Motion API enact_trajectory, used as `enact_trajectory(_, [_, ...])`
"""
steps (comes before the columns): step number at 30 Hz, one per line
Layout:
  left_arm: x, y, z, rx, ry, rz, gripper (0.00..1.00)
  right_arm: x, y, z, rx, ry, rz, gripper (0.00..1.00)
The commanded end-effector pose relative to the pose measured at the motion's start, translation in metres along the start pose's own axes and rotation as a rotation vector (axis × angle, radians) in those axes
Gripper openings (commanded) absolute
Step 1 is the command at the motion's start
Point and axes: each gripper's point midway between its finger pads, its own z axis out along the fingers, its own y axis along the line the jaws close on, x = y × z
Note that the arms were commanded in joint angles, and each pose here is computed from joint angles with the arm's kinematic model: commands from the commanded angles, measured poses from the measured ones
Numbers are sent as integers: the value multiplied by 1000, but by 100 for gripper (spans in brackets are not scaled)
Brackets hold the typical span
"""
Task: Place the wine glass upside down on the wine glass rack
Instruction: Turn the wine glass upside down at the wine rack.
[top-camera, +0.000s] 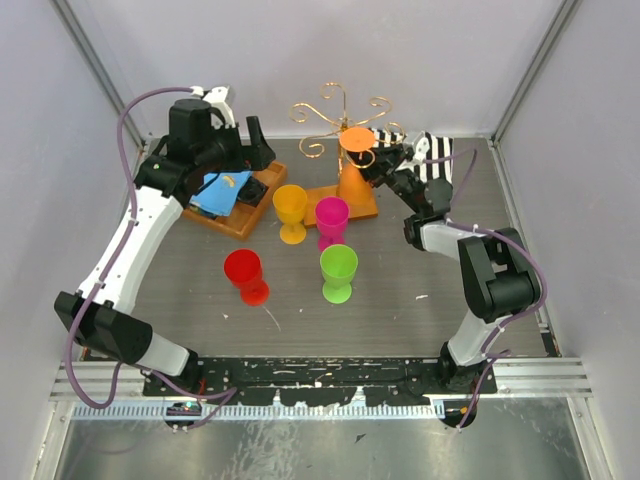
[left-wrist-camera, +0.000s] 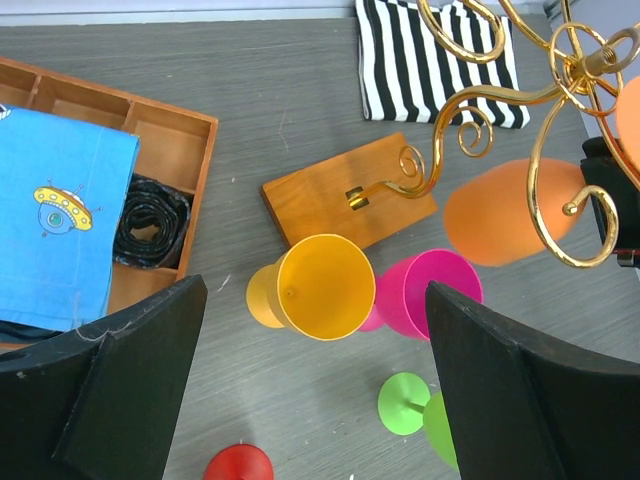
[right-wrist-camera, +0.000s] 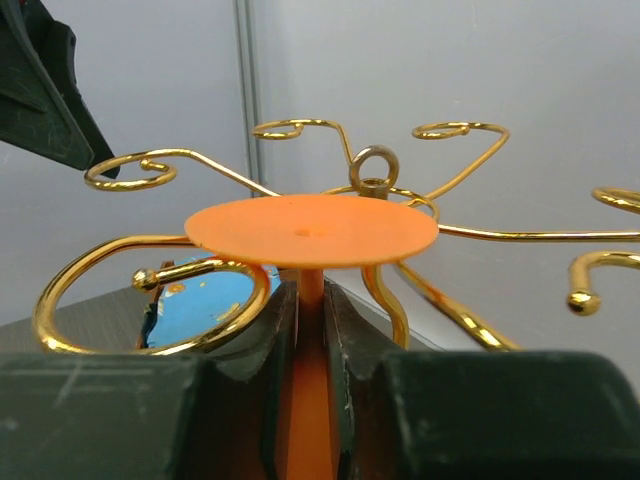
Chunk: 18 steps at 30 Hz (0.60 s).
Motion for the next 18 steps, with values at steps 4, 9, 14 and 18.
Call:
enact_trajectory(4, [0,0,-3,7,-9,28,98,-15,16,0,-47,-49,-60,23])
enact_trajectory(9, [2,3,-2,-5,-2,33,98,-18,19,-3,-57,-65,-75,16])
enact_trajectory(14, [4,5,-2,-14,4,35,98,-24,23,-4,-70,-93,-80,8])
enact_trajectory(18, [6,6,0,-16,12,33,98,-28,26,-6,-82,-116,-89,6])
